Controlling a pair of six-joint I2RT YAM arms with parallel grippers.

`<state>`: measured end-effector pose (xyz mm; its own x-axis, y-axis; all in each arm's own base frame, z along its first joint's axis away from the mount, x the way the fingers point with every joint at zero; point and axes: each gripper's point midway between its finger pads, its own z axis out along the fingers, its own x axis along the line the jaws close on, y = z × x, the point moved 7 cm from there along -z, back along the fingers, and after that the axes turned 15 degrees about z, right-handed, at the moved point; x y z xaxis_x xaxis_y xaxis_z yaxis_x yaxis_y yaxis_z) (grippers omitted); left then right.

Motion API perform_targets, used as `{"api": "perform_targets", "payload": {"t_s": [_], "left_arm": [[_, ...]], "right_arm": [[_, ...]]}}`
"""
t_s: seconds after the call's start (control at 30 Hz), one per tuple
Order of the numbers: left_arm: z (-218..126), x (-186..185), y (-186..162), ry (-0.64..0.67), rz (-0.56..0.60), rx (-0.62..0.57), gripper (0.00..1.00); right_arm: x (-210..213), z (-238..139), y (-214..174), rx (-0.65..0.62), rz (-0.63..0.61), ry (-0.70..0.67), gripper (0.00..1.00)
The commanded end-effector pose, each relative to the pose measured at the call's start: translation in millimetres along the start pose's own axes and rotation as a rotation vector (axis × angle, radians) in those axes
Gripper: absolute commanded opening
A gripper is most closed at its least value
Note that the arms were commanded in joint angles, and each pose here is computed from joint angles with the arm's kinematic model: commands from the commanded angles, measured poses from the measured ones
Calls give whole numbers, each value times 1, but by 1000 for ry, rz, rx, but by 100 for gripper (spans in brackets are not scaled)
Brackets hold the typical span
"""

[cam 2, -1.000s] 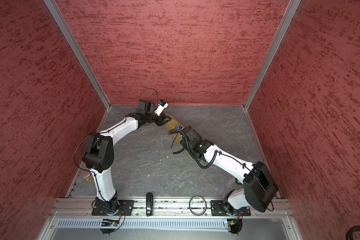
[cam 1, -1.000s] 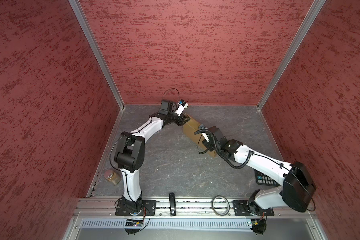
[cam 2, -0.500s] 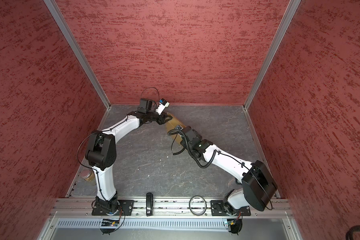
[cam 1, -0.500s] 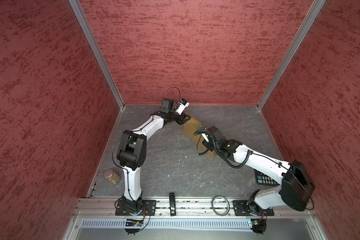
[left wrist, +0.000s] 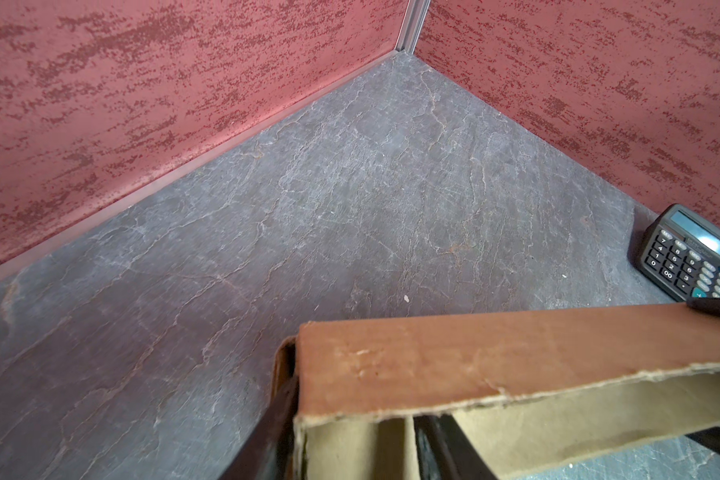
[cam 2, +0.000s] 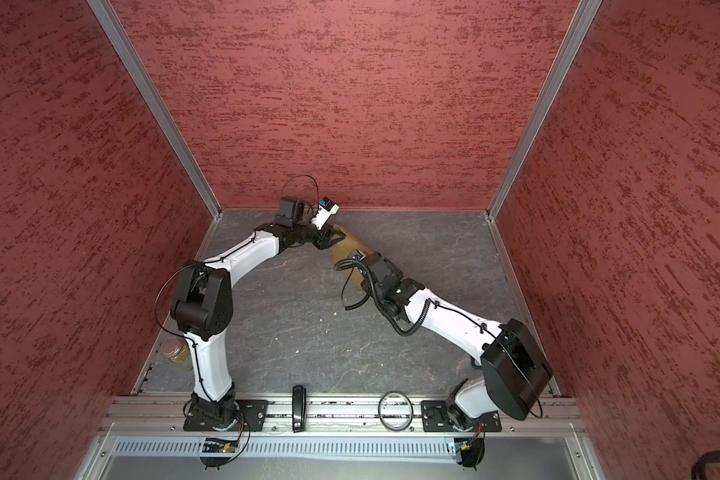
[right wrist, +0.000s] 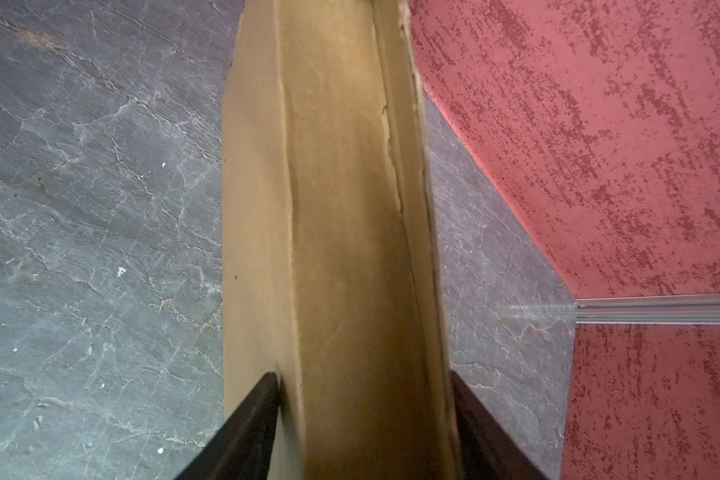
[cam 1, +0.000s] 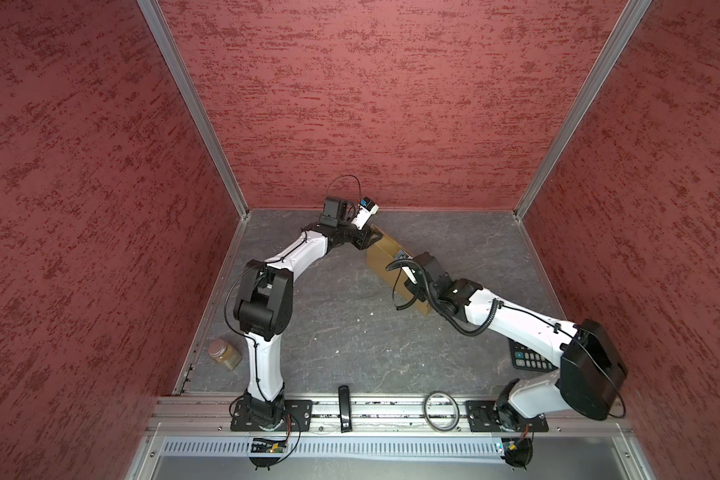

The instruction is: Fold the paper box

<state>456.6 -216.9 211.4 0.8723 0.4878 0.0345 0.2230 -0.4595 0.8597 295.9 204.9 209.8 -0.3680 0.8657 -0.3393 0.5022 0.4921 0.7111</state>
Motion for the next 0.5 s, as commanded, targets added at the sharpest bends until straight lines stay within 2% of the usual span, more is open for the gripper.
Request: {"api": "perform_targets", "payload": {"t_s": [0.0,0.47], "left_arm": [[12,-11,-59,-48,-104,188,47],[-4,-10,-64,-62,-84,176,52]], "right_arm": [[1,6,0,14,23,4,60],[-4,12,-2,42,57,11,59]]}}
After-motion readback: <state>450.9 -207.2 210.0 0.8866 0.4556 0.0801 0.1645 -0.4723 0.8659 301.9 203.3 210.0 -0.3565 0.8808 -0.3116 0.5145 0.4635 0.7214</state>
